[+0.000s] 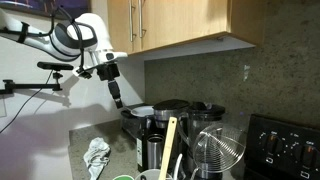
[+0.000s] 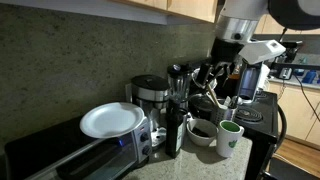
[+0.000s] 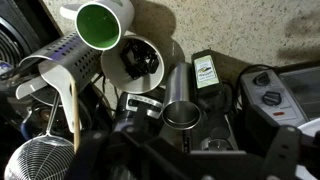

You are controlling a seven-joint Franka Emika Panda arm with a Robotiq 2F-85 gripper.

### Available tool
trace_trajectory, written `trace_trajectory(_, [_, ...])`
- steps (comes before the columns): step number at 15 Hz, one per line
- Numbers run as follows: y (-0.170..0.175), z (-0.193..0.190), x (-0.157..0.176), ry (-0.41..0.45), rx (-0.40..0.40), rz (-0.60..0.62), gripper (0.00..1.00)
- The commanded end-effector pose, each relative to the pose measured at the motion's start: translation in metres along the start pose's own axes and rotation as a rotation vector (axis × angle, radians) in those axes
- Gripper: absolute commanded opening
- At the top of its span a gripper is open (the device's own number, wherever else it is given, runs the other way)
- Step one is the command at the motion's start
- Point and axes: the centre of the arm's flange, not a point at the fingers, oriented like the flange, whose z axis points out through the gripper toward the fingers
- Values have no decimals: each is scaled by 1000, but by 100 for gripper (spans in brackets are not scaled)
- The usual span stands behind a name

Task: Move the mug to the left side of the counter

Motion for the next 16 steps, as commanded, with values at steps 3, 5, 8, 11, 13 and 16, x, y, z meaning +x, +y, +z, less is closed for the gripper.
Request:
trace_trajectory(3, [-1,1,-1,-30,7,-53,100])
trace_trajectory(5, [6,4,3,-83,27,-136,100])
trace_trajectory(8, [35,9,15,-152,53,-298,100])
trace_trajectory(11, [80,16,30,-218,49,-457,100])
trace_trajectory(13, [111,25,37,-277,40,-551,100])
trace_trajectory(16, [149,51,40,-367,43,-691,100])
